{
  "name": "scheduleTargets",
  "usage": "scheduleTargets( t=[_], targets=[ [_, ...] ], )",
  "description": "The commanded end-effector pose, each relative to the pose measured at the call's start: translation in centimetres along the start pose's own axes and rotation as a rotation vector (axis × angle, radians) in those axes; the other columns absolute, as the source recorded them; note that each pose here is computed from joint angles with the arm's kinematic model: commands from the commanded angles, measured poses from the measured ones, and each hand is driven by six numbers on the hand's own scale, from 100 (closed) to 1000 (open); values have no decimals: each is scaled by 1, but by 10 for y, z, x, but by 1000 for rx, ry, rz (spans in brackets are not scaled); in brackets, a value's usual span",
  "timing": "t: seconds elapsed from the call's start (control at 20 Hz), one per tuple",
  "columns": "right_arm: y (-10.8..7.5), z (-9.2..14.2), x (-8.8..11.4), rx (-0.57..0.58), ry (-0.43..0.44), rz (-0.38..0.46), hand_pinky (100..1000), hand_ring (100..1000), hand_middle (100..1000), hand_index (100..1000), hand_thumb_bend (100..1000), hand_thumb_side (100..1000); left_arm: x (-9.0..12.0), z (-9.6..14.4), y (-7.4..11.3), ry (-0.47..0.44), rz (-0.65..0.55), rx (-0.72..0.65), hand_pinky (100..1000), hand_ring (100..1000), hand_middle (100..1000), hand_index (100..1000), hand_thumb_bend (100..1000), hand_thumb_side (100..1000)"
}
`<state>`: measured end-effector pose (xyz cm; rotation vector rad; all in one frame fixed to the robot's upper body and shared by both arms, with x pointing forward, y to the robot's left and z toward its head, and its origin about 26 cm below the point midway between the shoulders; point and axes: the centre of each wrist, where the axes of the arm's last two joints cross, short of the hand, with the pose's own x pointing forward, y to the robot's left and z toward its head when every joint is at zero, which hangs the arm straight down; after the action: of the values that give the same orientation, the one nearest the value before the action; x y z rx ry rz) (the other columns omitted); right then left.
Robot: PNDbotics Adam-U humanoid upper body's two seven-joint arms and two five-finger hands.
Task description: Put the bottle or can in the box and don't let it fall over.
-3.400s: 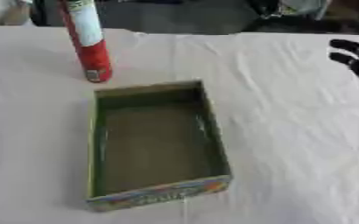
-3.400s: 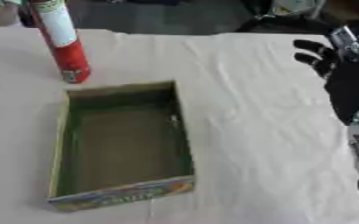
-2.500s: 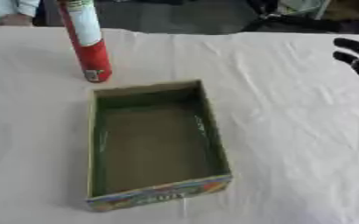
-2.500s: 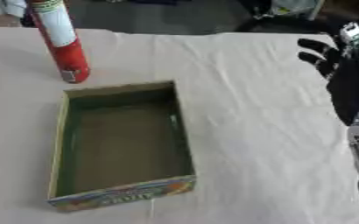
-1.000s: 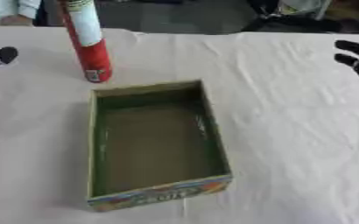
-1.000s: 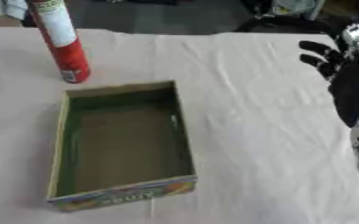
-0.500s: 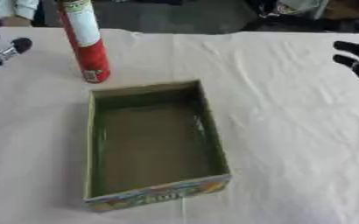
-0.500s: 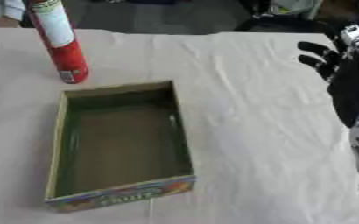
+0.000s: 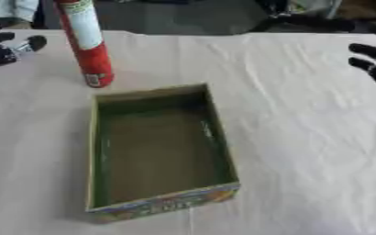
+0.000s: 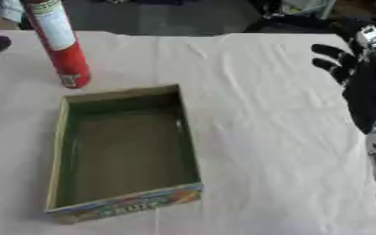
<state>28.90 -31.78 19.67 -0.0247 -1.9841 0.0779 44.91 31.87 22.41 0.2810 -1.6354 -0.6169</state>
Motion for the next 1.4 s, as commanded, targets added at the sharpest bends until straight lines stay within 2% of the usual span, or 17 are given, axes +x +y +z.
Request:
scheduleTargets(
  t=[0.05,0.35,0.95,1.4],
  targets=[
    [1,-3,11,17,-32,12,869,848,976,1000,100,846,13,-5,6,-27,-27,5,877,1000,1000,929,642,418],
    [3,-4,11,21,-30,10,868,846,975,1000,100,853,22,-17,1,-48,-57,21,876,1000,1000,920,661,418],
    [7,-7,12,35,-42,2,868,846,976,1000,100,867,31,-32,2,-79,-151,44,883,1000,1000,921,684,432],
    [9,-8,13,42,-50,7,870,847,977,1000,100,875,40,-37,8,-98,-125,-7,890,1000,1000,923,686,477]
  ],
)
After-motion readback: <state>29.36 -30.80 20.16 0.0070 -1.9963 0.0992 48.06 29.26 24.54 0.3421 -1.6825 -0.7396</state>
